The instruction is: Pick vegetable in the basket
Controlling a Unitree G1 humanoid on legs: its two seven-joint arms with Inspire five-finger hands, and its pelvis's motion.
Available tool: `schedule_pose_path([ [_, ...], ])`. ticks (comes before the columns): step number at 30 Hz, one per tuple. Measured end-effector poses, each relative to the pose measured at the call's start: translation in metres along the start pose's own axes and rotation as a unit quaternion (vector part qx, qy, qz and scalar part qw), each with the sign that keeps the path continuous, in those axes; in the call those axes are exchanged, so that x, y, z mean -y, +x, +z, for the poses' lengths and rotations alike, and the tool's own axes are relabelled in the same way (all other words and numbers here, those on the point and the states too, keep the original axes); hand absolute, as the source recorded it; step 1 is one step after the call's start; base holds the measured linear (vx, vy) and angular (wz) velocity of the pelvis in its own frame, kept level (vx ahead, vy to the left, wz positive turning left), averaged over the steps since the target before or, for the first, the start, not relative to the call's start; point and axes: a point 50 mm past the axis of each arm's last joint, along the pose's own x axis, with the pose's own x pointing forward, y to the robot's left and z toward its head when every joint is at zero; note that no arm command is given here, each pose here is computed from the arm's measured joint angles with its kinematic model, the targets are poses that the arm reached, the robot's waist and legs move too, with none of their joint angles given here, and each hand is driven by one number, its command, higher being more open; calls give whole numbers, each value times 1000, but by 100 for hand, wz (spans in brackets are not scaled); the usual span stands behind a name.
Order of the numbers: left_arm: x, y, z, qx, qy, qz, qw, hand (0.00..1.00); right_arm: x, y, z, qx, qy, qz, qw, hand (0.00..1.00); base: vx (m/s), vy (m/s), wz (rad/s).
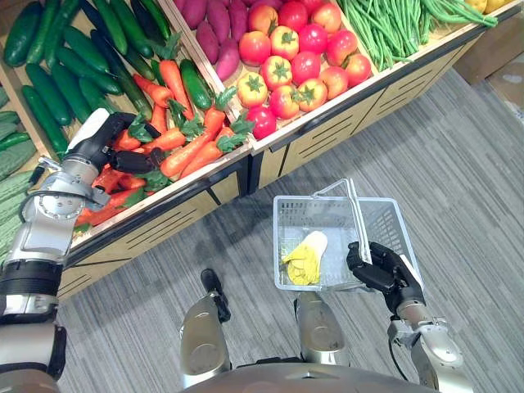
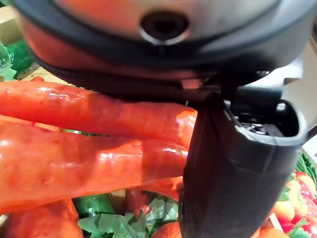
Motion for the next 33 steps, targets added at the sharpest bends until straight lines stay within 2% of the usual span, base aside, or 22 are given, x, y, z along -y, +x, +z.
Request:
schedule_pose_path([
  [5, -15, 14, 15, 17, -1, 22, 1000, 0, -1, 0, -1, -1, 2, 0, 1000, 0, 11, -25, 14],
  [9, -31, 23, 36, 46, 32, 28, 998, 0, -1, -1, -2, -3, 3, 0, 1000, 0, 8, -17, 10],
  [18, -33, 36, 65, 98, 57, 19, 993, 0, -8, -6, -11, -19, 15, 5, 1000, 0, -5, -9, 8],
  [24, -48, 39, 86, 140, 35, 45, 989, 0, -7, -10, -16, -28, 19, -1, 999, 0, 0, -2, 1],
  [28, -40, 33, 122, 217, 46, 36, 974, 0, 1, -17, -19, -32, 28, -27, 999, 0, 22, -5, 5],
  [33, -22, 16, 164, 328, 53, -1, 943, 0, 31, -24, -11, -14, 21, -92, 995, 0, -9, -7, 2],
])
